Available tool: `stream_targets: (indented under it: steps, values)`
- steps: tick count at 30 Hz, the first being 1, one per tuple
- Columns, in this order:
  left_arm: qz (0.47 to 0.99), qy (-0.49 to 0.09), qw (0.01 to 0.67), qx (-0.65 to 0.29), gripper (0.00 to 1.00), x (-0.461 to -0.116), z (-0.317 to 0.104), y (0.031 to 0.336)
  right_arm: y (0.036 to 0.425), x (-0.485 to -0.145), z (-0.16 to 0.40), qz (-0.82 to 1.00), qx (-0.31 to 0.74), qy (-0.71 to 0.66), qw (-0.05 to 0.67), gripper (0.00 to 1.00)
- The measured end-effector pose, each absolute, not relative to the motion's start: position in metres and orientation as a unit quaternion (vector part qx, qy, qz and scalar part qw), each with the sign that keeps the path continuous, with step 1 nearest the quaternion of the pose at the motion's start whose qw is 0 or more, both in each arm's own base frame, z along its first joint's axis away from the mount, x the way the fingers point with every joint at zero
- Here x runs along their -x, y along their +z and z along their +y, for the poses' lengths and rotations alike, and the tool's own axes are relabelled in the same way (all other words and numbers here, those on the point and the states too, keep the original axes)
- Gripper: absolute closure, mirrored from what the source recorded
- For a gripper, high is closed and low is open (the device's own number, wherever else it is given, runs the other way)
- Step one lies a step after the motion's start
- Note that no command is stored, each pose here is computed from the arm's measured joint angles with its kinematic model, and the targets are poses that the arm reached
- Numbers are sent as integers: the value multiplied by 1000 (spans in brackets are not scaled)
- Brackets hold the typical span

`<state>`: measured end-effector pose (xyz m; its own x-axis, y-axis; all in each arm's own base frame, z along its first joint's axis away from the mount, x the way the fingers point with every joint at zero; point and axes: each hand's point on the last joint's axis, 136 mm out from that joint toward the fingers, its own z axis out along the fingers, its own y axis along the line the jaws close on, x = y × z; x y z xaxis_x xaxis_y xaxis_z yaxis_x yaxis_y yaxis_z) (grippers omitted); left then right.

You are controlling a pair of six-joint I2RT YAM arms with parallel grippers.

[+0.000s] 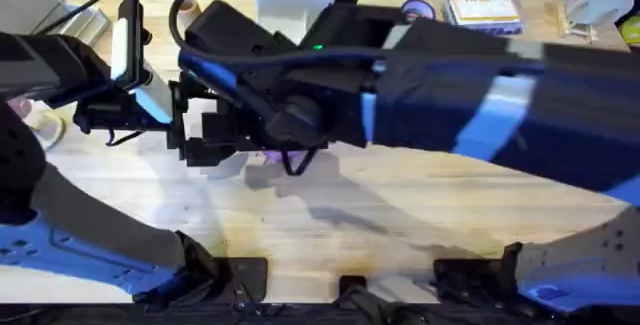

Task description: Unzip the bag, pick up the pens from the table one at a time and place them inside, then zip the bag closed.

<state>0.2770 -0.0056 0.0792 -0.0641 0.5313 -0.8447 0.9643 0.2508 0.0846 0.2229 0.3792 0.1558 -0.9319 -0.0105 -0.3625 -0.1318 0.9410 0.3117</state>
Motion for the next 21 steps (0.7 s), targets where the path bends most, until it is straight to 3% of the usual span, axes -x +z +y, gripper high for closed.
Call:
stream_targets:
  steps: [15,21]
  values:
    - [679,-267,406,-551,6,-277,-6,79,126,-243,394,967,7,155,203,37]
    - [679,-267,406,-551,7,-277,-6,79,125,-250,395,965,-3,159,208,148]
